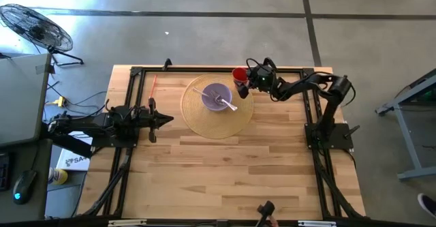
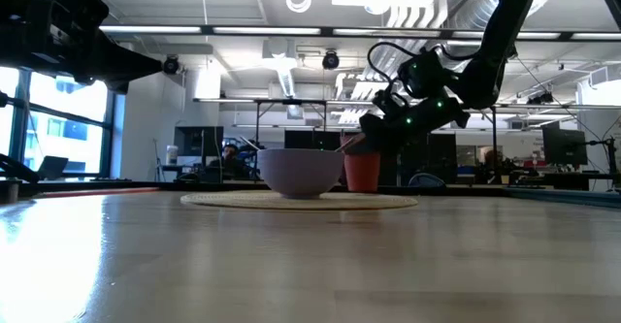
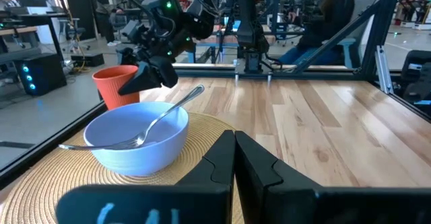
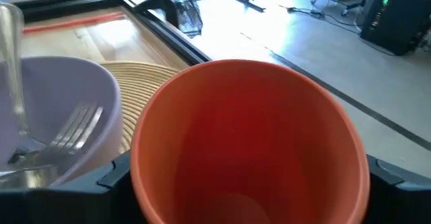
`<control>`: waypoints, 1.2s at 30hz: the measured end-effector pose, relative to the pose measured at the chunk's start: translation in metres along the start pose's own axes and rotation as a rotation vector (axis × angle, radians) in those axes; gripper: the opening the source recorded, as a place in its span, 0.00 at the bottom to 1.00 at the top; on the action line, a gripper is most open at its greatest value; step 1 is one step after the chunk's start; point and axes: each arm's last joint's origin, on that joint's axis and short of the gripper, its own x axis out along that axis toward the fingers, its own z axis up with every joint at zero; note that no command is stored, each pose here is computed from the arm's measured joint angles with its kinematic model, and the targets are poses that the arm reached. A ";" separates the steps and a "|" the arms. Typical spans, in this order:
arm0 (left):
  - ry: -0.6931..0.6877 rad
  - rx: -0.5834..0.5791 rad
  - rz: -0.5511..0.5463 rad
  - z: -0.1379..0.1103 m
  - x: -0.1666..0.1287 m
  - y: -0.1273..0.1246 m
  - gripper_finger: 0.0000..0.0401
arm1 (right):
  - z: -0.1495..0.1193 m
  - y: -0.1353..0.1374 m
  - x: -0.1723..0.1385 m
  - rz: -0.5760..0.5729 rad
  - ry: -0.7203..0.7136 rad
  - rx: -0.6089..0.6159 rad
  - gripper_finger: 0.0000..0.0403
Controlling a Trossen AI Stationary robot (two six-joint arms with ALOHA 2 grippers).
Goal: Pick & Place Utensil
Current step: Put the orange cup on the yellow placemat to the top right of the purple bowl, then put the orange straw on the orange cup
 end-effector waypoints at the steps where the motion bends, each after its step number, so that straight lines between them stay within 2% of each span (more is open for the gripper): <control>1: 0.000 0.000 0.000 0.000 0.000 0.000 0.00 | 0.000 0.000 0.000 0.012 -0.002 0.000 0.81; 15: 0.000 0.000 0.000 0.000 0.000 0.000 0.00 | -0.002 0.001 0.000 0.018 0.026 -0.044 0.98; 27: 0.000 0.000 0.000 0.000 0.000 0.000 0.00 | -0.019 0.001 -0.002 0.029 0.205 -0.081 0.99; 36: 0.000 0.000 -0.001 0.000 0.000 0.000 0.00 | -0.005 0.000 -0.021 -0.001 0.288 -0.087 0.99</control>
